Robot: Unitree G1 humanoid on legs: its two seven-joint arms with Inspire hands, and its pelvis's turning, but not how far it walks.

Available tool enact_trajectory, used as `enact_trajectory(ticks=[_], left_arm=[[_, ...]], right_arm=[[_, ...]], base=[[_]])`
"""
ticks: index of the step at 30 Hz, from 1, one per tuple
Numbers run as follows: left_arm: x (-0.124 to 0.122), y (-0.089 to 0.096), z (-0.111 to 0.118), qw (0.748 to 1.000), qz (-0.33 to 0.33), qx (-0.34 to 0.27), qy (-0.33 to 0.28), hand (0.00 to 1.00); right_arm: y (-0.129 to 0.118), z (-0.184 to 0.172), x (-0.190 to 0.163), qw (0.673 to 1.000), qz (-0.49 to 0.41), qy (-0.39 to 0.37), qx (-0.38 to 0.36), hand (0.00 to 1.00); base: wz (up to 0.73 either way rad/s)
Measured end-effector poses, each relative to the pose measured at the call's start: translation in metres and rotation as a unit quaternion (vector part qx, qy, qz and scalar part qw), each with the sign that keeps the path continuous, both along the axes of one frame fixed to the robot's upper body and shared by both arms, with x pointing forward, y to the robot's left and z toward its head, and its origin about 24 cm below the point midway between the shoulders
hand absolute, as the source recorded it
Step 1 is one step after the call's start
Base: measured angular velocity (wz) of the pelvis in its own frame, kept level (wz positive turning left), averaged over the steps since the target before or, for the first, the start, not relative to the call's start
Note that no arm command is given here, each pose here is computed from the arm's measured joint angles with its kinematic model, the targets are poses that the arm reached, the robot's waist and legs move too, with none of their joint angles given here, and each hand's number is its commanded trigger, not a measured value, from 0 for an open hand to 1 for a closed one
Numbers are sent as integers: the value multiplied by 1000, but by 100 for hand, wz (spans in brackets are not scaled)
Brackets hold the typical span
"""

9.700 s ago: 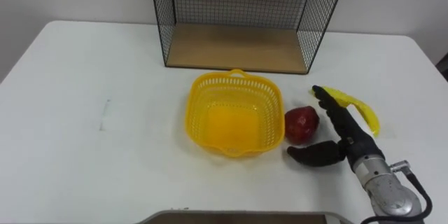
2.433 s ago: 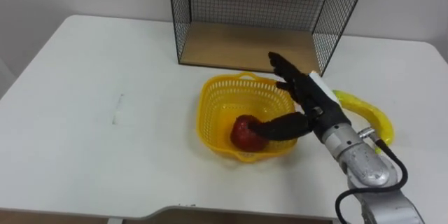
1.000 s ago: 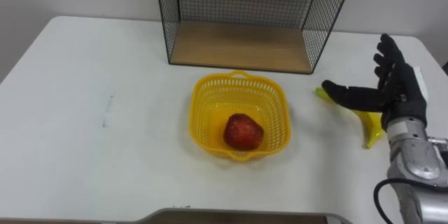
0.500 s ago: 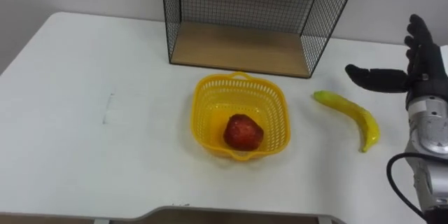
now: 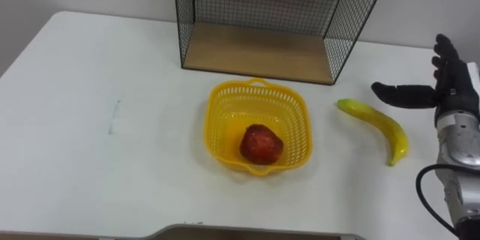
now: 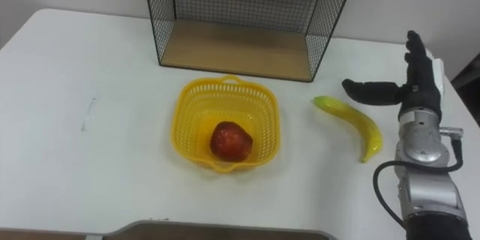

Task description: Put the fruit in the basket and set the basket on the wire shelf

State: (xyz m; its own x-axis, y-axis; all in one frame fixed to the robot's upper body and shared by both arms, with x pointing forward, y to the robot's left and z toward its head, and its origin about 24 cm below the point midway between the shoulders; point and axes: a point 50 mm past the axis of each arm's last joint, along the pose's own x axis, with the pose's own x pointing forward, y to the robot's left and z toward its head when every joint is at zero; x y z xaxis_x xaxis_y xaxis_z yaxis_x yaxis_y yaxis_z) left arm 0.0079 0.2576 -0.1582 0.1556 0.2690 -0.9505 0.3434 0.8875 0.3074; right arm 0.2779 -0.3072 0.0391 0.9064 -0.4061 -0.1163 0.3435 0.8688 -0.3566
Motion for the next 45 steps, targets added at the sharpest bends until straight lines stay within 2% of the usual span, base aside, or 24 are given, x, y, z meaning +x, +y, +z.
enact_trajectory(ticks=[13, 27, 45], left_arm=[[-4, 7, 2, 1000, 7, 3, 10, 0], [6, 12, 4, 1000, -2, 6, -7, 0], [7, 13, 4, 1000, -3, 1, -5, 0]], right_arm=[[-6, -30, -10, 996, 26, 87, 23, 0], [-7, -53, -21, 987, 49, 154, 27, 0], [-8, -61, -25, 973, 82, 210, -38, 0]], base=[[1], [1], [0]])
